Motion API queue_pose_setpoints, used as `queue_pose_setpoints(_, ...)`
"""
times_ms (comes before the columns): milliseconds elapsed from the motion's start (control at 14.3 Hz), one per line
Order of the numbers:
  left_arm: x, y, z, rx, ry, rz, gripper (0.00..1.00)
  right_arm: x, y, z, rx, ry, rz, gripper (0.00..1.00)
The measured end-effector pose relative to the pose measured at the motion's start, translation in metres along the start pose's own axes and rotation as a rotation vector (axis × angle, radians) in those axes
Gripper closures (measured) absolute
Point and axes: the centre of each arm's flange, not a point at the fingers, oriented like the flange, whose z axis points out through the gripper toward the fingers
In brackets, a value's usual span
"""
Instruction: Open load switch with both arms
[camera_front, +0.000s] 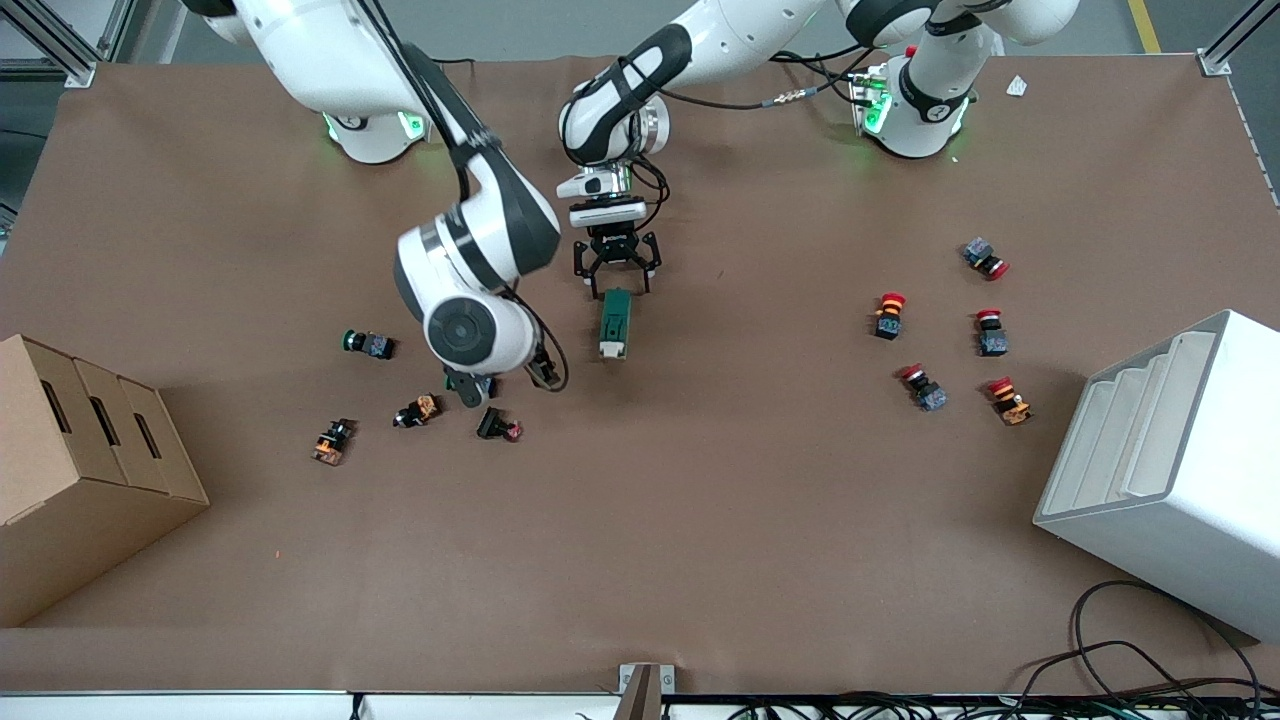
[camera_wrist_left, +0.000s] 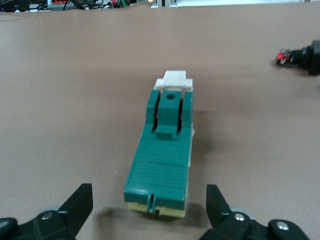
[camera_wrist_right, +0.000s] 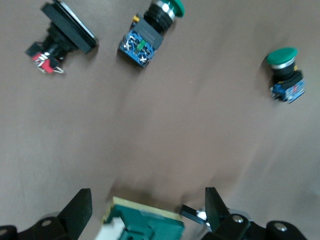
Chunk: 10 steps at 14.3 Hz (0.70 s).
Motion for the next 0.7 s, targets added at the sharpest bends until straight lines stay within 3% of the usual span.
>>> queue_pose_setpoints(350, -0.013, -0.001, 0.010, -0.072, 0.058, -0.007, 0.00, -0.029, -0.025, 0.045, 0.012, -0.077, 0.108, 0.00)
queue_pose_setpoints(700, -0.019, -0.003, 0.011, -0.063, 0.090, 0.010, 0.00, -0.059, -0.025, 0.068, 0.007, -0.062, 0.165, 0.00)
